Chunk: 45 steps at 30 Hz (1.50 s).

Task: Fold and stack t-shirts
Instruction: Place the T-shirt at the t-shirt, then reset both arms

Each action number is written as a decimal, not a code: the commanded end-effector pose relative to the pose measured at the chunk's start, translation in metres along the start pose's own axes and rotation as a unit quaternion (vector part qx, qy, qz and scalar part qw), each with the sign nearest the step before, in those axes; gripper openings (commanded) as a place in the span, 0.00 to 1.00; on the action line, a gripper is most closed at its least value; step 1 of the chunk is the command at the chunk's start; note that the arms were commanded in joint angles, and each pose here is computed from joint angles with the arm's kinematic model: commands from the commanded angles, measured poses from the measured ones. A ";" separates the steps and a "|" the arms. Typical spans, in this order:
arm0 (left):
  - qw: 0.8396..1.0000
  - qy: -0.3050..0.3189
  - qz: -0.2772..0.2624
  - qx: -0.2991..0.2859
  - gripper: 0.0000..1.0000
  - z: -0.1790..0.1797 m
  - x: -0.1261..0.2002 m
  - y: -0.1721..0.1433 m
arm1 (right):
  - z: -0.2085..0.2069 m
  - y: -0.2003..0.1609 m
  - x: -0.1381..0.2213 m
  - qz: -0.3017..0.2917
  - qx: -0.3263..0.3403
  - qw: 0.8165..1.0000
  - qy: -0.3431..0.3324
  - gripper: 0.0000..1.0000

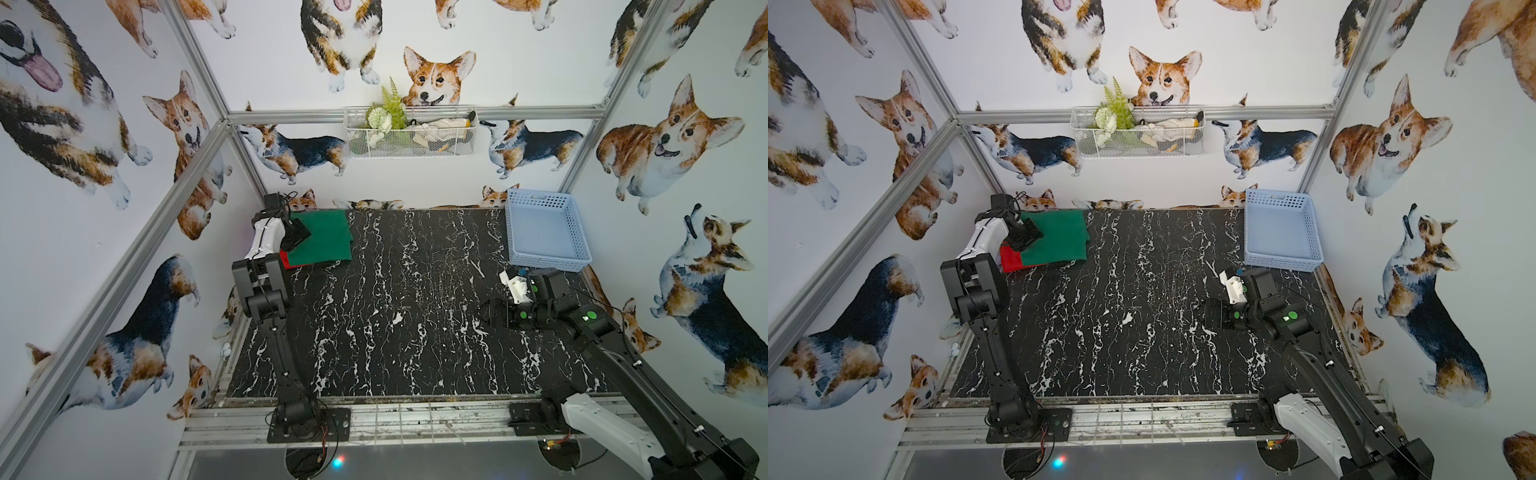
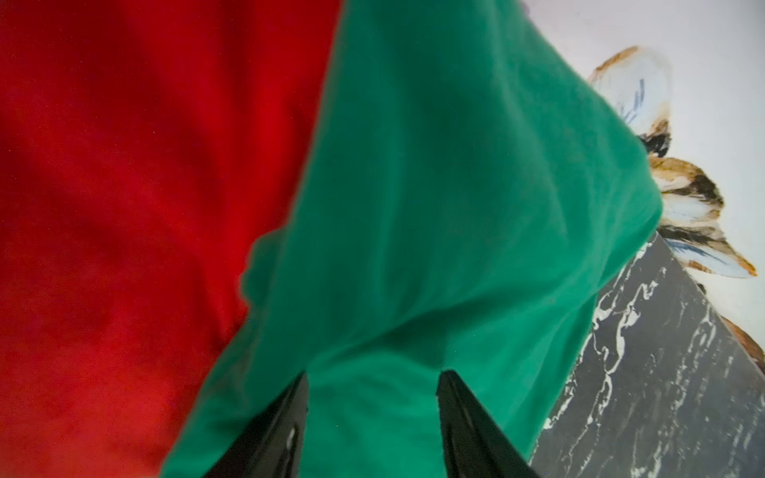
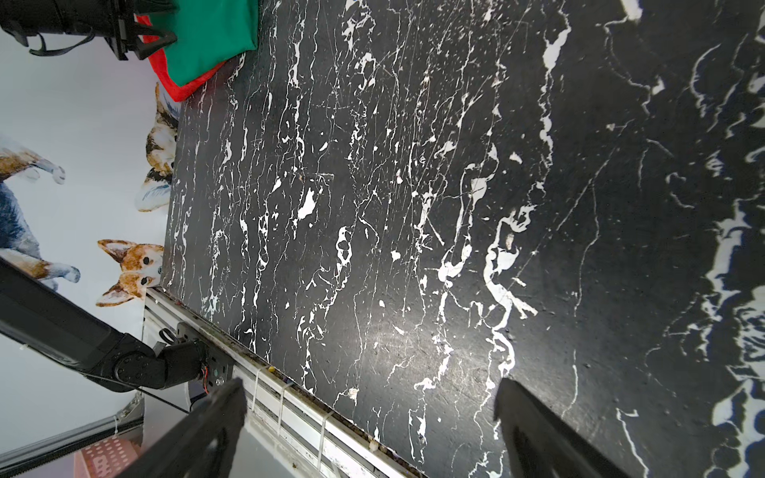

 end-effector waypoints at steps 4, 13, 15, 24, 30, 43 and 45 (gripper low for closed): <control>0.986 -0.056 -0.152 -0.023 0.63 -0.028 0.091 0.030 | -0.011 0.012 0.016 -0.055 -0.004 0.997 -0.047 1.00; 0.971 -0.080 -0.226 -0.016 1.00 -0.036 0.181 -0.069 | -0.057 0.042 0.066 -0.204 -0.057 0.955 -0.209 1.00; 0.967 -0.059 -0.248 -0.027 1.00 -0.033 0.196 -0.099 | -0.067 0.047 0.076 -0.237 -0.061 0.940 -0.239 1.00; 0.933 -0.097 -0.335 -0.085 1.00 -0.015 0.215 -0.185 | -0.096 0.080 0.087 -0.401 0.015 0.860 -0.316 1.00; 0.917 -0.083 -0.353 -0.169 1.00 -0.010 0.200 -0.199 | -0.103 0.091 0.072 -0.435 0.101 0.830 -0.335 1.00; 0.875 -0.044 -0.408 -0.258 1.00 -0.006 0.158 -0.198 | -0.122 0.096 0.056 -0.443 0.142 0.810 -0.356 1.00; 0.870 -0.033 -0.404 -0.282 1.00 -0.009 0.150 -0.194 | -0.126 0.096 0.053 -0.444 0.131 0.820 -0.337 1.00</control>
Point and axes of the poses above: each gripper's point midway between its finger pads, its own x axis back along the fingers, its own z axis along the line the jaws close on, y = z × x, the point moved 1 cm from there along x, back along the fingers, and after that the axes turned 7 degrees about -x, right-handed, at the moved point
